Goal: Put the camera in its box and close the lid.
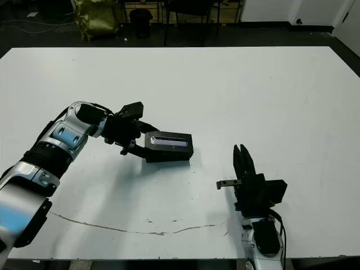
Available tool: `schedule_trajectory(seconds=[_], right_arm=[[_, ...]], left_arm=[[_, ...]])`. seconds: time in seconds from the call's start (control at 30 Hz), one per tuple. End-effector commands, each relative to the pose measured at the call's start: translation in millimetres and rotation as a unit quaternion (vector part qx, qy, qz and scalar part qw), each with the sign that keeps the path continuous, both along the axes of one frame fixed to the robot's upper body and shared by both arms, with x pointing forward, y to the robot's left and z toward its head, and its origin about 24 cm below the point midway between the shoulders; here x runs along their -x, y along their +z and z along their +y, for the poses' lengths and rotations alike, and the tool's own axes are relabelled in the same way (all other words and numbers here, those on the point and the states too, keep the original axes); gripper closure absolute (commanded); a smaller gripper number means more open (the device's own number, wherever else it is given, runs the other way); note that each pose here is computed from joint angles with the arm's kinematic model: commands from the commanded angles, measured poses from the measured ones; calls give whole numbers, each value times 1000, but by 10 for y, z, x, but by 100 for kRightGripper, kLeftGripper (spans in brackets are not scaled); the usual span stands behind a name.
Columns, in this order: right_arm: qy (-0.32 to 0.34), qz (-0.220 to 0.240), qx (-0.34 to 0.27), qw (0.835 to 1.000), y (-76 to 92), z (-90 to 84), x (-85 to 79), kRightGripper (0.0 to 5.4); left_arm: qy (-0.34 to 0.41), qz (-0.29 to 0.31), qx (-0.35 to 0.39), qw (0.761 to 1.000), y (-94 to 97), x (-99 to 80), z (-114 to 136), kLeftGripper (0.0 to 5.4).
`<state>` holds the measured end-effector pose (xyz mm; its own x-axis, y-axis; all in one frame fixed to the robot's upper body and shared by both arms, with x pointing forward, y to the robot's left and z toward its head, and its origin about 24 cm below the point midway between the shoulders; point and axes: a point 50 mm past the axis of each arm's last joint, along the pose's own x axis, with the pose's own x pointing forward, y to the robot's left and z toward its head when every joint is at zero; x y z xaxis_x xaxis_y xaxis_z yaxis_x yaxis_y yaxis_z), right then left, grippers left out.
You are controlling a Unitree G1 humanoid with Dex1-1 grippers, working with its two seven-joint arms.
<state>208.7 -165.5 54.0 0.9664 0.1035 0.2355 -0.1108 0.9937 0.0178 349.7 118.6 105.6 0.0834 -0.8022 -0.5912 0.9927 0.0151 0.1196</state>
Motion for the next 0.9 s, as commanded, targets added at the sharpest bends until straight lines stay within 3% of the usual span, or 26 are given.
schedule_trajectory(seconds=[0.03, 0.6, 0.9], right_arm=[[-3, 12, 0, 1000, -46, -14, 28, 540], [-3, 12, -4, 1000, -53, -21, 29, 540], [0, 12, -9, 1000, -62, -27, 29, 540]], left_arm=[[17, 6, -19, 1000, -18, -25, 128, 279], [55, 56, -10, 997, -116, -60, 239, 279], [54, 55, -15, 997, -156, -50, 261, 279]])
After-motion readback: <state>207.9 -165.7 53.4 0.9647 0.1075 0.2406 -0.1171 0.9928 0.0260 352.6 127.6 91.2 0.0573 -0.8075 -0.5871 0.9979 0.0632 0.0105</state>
